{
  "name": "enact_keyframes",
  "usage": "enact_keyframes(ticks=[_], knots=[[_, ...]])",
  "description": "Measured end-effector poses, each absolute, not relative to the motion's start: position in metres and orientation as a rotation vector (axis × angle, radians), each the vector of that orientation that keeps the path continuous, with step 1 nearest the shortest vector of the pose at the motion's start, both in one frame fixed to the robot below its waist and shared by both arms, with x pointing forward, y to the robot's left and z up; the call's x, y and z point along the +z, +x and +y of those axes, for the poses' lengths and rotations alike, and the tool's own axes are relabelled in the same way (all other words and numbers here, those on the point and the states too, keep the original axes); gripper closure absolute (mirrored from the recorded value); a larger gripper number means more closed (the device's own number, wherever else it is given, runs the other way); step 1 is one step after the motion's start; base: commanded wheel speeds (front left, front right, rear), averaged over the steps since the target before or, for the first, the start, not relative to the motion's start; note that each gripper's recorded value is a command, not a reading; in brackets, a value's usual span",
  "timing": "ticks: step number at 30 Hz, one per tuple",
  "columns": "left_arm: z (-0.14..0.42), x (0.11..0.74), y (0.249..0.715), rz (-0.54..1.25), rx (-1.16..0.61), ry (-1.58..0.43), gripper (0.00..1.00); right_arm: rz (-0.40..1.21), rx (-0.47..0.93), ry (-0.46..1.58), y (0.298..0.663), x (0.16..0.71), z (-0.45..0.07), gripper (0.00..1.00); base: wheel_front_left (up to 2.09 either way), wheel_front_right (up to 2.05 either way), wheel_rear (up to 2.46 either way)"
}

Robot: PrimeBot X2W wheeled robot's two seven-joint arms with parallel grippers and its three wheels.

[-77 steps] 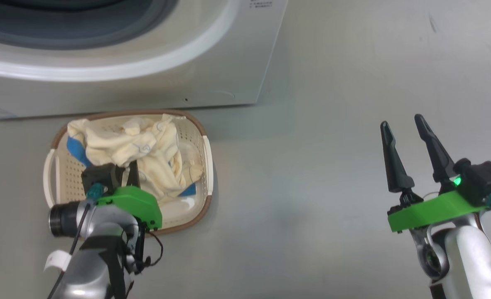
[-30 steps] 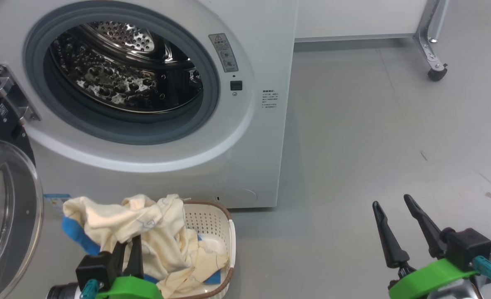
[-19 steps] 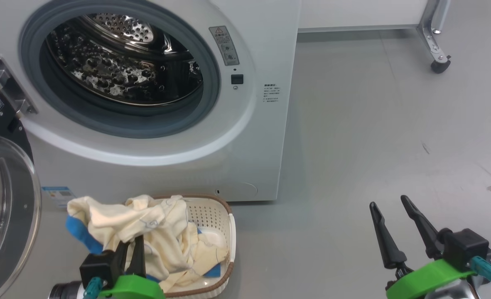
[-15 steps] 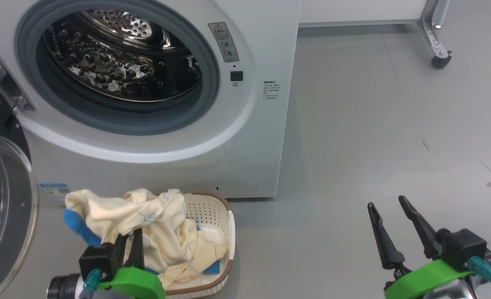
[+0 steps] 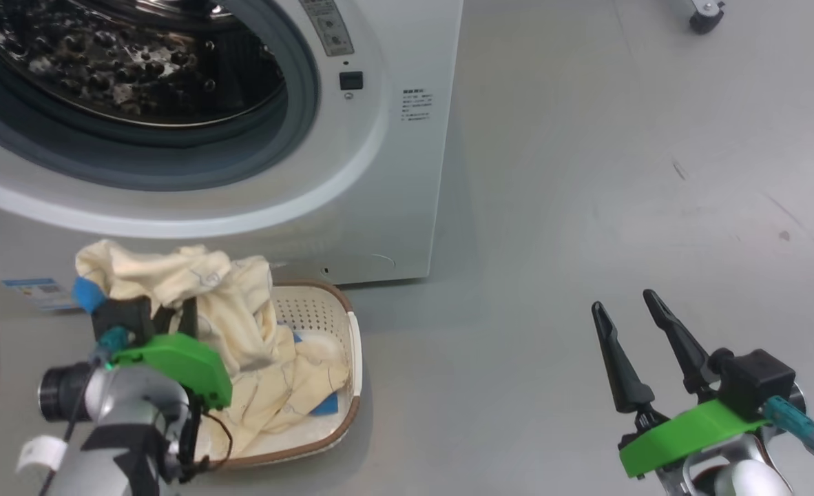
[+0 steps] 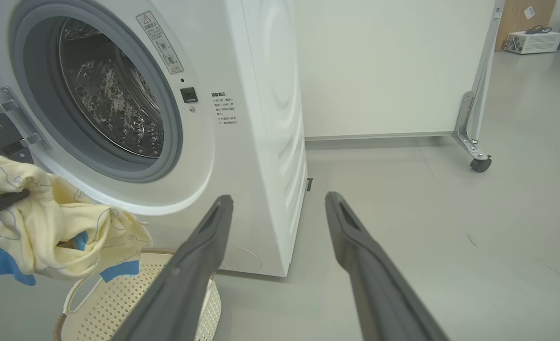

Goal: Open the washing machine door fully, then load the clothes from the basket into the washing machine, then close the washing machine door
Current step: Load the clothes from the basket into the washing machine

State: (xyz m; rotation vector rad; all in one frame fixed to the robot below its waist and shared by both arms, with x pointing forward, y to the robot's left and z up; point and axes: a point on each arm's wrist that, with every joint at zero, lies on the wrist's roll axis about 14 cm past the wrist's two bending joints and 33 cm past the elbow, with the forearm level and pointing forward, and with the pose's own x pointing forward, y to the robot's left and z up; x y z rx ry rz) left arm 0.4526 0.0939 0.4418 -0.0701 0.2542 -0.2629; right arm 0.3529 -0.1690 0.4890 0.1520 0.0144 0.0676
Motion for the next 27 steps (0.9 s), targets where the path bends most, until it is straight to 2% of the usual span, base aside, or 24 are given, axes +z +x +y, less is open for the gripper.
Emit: enact_keyframes(ticks=[5, 10, 20, 27], knots=[[0.09, 0.42, 0.493, 0.387, -0.29, -0.074, 1.0, 0.031, 0.032, 0.164, 0.361, 0.479, -0.179, 0.0, 0.0, 0.0, 0.0], [0.091, 0.412, 0.542, 0.444, -0.286, -0.08, 1.0, 0.047, 0.0, 0.176, 0.375, 0.468, -0.189, 0.0, 0.0, 0.0, 0.0], [0.082, 0.403, 0.627, 0.506, -0.306, -0.067, 1.0, 0.109, -0.056, 0.198, 0.394, 0.439, -0.206, 0.0, 0.0, 0.0, 0.0], [0.076, 0.414, 0.683, 0.466, -0.327, -0.024, 1.0, 0.141, -0.076, 0.195, 0.403, 0.425, -0.212, 0.0, 0.0, 0.0, 0.0]])
